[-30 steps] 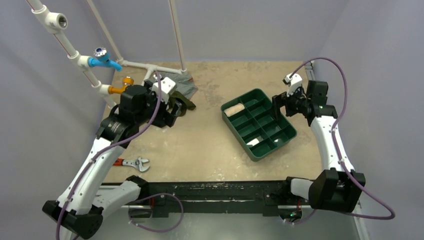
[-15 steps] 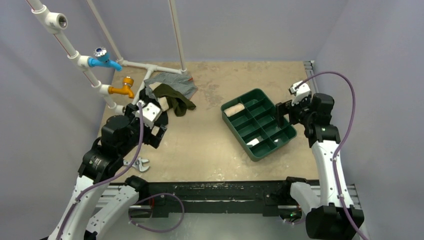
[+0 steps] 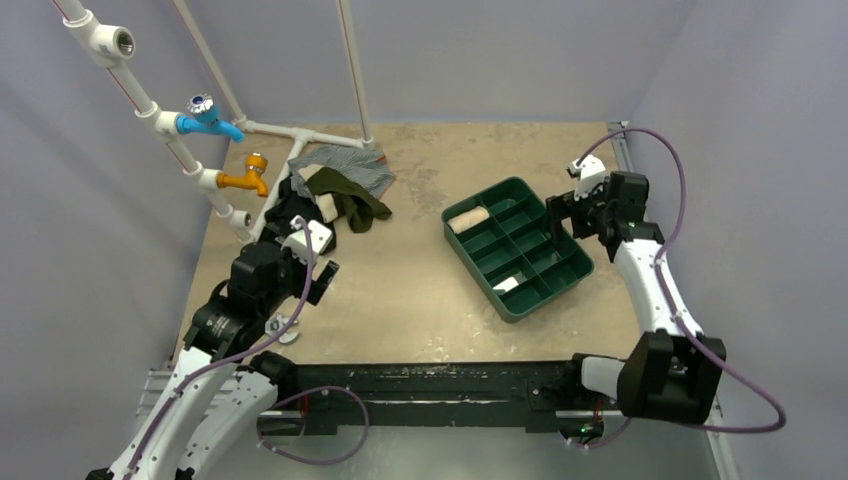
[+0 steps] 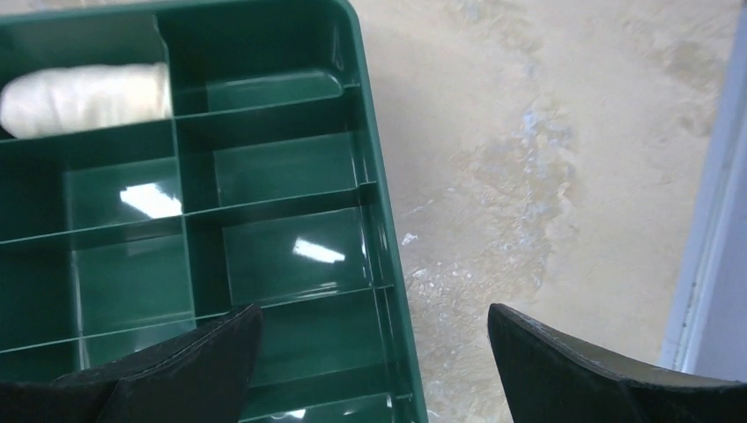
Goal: Roll the underwear
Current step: Reset both arms
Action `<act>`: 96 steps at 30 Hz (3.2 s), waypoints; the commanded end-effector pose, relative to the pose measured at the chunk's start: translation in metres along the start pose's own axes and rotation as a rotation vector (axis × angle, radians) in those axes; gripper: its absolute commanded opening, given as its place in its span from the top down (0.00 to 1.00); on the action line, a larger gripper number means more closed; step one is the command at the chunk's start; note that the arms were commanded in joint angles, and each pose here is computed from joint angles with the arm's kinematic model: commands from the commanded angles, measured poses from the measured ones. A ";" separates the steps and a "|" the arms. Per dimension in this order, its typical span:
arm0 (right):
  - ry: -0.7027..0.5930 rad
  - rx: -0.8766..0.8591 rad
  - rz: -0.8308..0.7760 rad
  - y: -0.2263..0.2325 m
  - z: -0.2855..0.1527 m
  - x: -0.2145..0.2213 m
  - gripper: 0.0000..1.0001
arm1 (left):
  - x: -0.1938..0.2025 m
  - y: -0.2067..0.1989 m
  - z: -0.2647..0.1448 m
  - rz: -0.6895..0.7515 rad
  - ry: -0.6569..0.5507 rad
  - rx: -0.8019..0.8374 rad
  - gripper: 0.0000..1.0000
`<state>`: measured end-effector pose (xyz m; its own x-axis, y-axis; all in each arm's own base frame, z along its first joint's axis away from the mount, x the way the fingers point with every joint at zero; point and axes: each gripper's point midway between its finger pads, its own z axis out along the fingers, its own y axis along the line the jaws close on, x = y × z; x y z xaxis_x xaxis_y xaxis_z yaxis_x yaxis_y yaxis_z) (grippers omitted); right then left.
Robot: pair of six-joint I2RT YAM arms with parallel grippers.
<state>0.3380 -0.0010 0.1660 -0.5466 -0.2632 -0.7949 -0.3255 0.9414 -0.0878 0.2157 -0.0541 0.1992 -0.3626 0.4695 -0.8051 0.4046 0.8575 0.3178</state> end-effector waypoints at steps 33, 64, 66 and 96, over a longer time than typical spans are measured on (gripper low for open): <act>0.286 -0.144 0.343 0.018 0.068 0.053 0.92 | -0.033 -0.008 0.005 0.034 -0.050 0.095 0.00; -0.045 -0.083 0.077 0.030 -0.041 -0.009 0.01 | -0.032 -0.010 0.001 -0.034 -0.081 0.086 0.00; -0.104 -0.065 0.056 0.033 -0.055 -0.015 0.01 | -0.030 -0.006 -0.002 -0.051 -0.106 0.054 0.00; -0.247 0.019 -0.055 0.037 -0.096 -0.021 0.01 | -0.030 0.018 0.001 -0.243 -0.223 -0.061 0.00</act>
<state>0.2631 0.0233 0.2328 -0.3546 -0.2248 -0.9076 -0.3424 0.9345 -0.0977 0.2312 -0.0468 0.2157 -0.2955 0.2442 -0.9236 0.2700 0.9487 0.1645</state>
